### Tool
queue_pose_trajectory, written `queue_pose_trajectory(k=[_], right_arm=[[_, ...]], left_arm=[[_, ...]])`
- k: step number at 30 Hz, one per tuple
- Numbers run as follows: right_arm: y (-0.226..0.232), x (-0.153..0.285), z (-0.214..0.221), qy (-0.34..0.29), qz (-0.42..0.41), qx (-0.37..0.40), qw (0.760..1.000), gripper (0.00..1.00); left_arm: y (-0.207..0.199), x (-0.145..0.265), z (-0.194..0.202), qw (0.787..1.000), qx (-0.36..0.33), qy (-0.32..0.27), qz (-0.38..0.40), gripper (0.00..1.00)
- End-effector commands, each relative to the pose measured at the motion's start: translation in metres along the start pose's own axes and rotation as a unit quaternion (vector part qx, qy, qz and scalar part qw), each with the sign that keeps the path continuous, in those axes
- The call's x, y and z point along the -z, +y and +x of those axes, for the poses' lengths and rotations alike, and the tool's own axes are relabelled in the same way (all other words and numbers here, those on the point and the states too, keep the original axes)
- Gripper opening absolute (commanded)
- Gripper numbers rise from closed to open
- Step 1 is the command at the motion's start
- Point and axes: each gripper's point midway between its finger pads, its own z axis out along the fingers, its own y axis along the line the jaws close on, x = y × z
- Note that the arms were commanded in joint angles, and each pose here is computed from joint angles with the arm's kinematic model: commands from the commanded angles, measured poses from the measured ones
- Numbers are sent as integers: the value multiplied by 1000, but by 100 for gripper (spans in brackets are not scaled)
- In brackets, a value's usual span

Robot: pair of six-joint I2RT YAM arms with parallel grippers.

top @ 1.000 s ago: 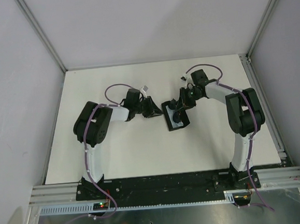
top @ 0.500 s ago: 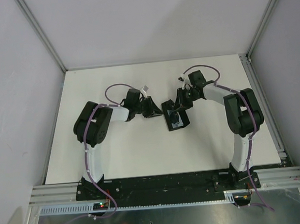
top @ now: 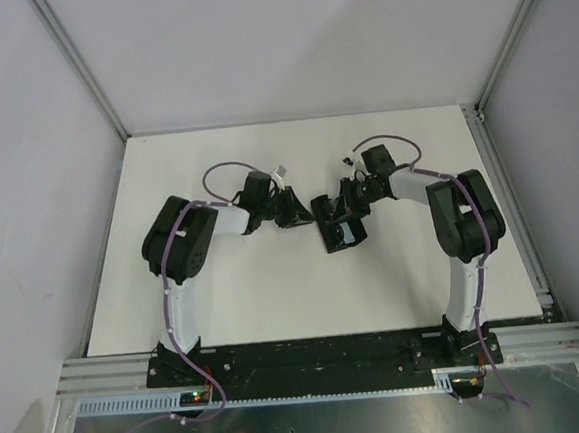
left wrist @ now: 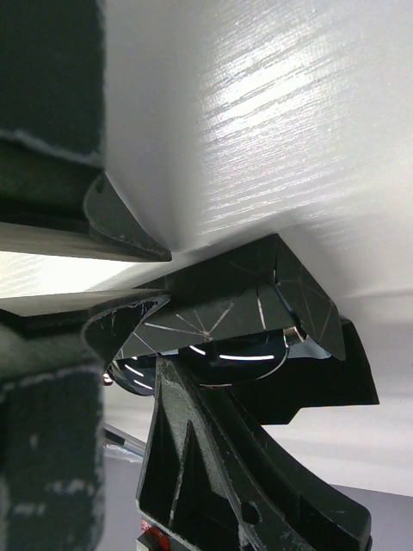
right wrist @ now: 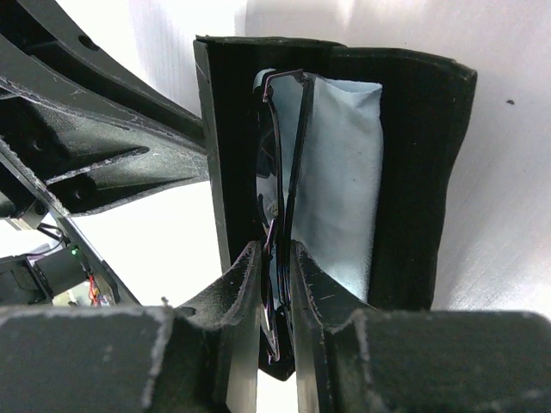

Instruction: Organize the sunglasses

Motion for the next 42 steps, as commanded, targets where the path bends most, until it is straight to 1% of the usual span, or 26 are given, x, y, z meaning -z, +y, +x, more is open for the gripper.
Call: queue_pose_trajectory(k=[1, 5, 13, 18, 26, 34, 42], right_arm=[[6, -11, 4, 5, -27, 8, 1000, 5], [9, -17, 6, 7, -40, 7, 999, 5], [7, -23, 11, 7, -36, 5, 999, 6], [5, -21, 10, 2, -25, 6, 1000, 20], [14, 3, -8, -35, 0, 23, 999, 33], [15, 15, -11, -43, 20, 29, 998, 39], [11, 14, -10, -40, 27, 25, 999, 42]], left_arm=[[-5, -5, 2, 1000, -18, 6, 8, 23], [-5, -5, 3, 1000, -18, 7, 8, 23], [-5, -7, 5, 1000, -18, 10, 9, 23], [-5, -7, 6, 1000, -18, 11, 9, 22], [-8, -7, 5, 1000, -17, 9, 10, 22], [-8, -7, 5, 1000, -19, 9, 10, 22], [-7, -7, 6, 1000, -20, 10, 10, 22]])
